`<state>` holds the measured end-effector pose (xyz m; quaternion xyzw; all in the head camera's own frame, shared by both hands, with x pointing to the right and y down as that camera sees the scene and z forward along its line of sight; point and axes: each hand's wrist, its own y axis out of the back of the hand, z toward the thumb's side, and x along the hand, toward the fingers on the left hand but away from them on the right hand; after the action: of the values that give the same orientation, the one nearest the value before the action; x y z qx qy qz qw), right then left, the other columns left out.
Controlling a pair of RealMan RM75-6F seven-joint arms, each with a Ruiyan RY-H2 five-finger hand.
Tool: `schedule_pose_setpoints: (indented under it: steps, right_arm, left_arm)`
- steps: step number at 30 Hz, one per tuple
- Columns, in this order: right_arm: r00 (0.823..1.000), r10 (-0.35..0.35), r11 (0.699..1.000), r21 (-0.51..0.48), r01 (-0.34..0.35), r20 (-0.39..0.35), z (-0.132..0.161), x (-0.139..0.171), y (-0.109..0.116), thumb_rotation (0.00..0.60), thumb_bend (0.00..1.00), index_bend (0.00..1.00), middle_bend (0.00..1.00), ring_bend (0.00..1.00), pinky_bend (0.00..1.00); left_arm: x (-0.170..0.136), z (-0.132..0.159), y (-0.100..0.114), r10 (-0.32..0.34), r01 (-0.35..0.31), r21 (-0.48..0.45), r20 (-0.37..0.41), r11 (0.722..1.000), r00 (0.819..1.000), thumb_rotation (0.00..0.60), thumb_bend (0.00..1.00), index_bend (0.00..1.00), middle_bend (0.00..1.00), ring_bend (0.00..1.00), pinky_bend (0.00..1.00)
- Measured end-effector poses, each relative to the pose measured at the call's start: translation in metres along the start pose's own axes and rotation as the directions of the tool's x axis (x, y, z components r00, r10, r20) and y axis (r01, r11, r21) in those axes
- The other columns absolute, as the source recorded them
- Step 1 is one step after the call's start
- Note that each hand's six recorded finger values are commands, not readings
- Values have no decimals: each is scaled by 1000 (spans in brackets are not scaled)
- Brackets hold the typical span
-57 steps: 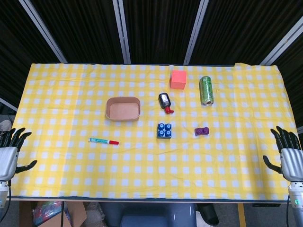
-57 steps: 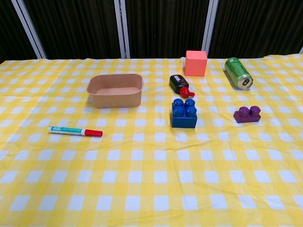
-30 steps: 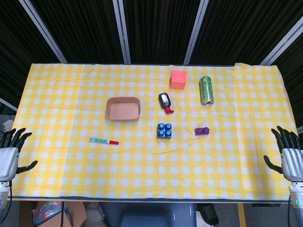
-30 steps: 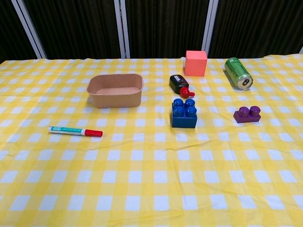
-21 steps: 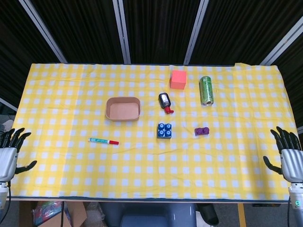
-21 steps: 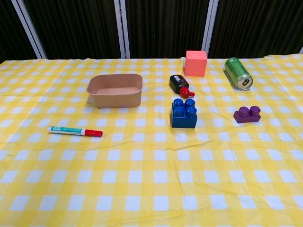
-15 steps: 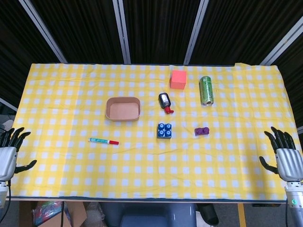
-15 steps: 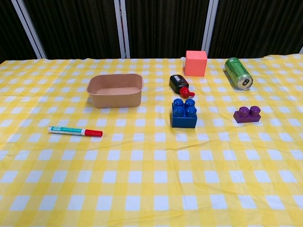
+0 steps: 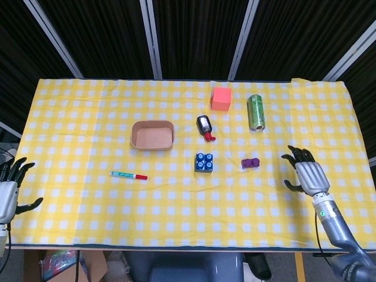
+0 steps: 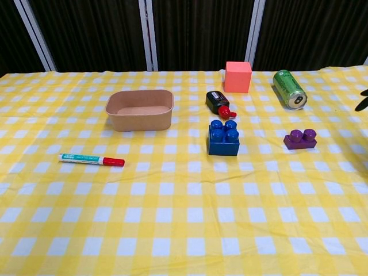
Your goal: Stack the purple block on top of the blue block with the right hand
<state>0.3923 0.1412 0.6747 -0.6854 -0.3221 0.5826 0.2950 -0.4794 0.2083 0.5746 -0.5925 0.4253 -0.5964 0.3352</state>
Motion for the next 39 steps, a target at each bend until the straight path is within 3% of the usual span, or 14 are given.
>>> schedule_pose_setpoints:
  steps: [12, 39]
  right_arm:
    - [997, 74, 997, 29, -74, -9, 27, -45, -24, 600, 374, 240, 0, 0, 0]
    - [993, 99, 994, 50, -95, -70, 73, -70, -30, 600, 374, 316, 0, 0, 0]
  left_arm:
    - [2, -3, -2, -5, 5, 13, -22, 1000, 1000, 600, 182, 163, 66, 0, 52]
    - [4, -9, -1, -3, 3, 10, -42, 1000, 999, 600, 182, 163, 66, 0, 52]
